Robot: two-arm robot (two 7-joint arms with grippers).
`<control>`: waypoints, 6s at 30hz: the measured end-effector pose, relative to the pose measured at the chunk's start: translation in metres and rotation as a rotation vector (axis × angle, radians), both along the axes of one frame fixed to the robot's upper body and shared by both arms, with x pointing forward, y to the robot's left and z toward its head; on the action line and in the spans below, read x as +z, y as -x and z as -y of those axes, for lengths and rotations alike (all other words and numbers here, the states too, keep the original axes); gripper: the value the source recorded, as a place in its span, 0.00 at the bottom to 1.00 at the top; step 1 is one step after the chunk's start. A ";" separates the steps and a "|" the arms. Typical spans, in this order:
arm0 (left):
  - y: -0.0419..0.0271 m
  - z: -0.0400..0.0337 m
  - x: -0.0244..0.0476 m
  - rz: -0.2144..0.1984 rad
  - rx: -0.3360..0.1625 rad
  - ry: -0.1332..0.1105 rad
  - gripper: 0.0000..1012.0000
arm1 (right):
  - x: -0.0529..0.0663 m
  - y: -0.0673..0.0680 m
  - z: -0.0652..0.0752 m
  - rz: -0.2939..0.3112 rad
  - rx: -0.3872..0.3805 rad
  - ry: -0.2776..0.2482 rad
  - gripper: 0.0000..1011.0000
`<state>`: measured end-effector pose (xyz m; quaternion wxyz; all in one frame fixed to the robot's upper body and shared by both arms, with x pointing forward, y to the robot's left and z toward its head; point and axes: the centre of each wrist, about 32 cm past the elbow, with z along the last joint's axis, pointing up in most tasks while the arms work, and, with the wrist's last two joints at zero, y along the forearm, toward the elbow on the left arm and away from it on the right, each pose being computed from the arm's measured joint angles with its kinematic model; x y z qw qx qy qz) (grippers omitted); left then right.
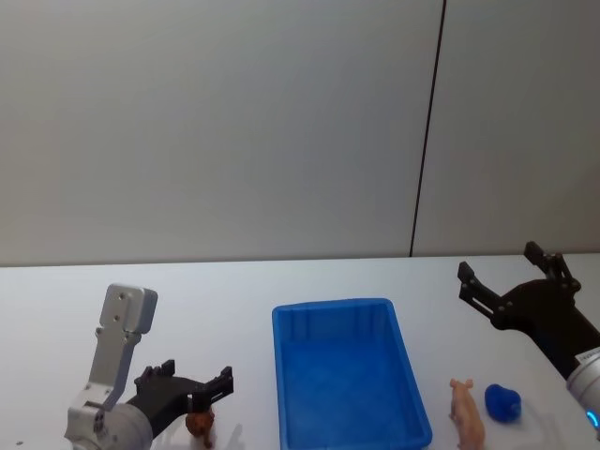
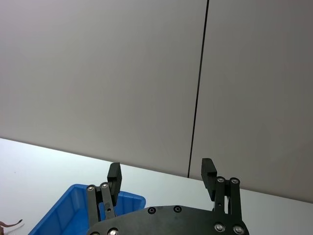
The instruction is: Pick up the two dolls from the table and place them into the box.
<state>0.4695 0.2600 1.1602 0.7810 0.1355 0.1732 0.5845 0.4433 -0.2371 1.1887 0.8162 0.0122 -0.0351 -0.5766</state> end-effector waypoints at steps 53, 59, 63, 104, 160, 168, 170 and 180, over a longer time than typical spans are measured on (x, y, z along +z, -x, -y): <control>-0.0051 0.0071 -0.0416 -0.123 0.050 -0.044 0.46 | 0.000 0.000 0.000 0.000 0.000 0.000 0.99; -0.0032 0.0084 -0.0345 -0.083 0.052 -0.076 0.46 | 0.000 0.000 0.000 0.000 0.000 0.000 0.99; -0.0020 0.0097 -0.0263 -0.042 0.050 -0.097 0.46 | 0.000 0.000 0.000 0.000 0.000 0.000 0.99; -0.0501 0.0243 0.0346 0.286 -0.389 -0.034 0.46 | 0.000 0.000 0.000 0.000 0.000 0.000 0.99; -0.0574 0.0088 0.0281 0.405 -0.217 -0.243 0.99 | 0.000 0.000 0.000 0.000 0.000 0.000 0.99; -0.0516 0.0069 0.0270 0.436 -0.168 -0.261 0.99 | 0.000 0.000 0.000 -0.001 0.000 0.000 0.99; -0.0504 0.0066 0.0268 0.443 -0.158 -0.264 0.99 | -0.001 0.001 0.000 -0.003 -0.004 0.000 0.99; -0.0475 0.0056 0.0263 0.459 -0.132 -0.273 0.99 | -0.004 0.007 0.001 -0.041 -0.043 0.000 0.99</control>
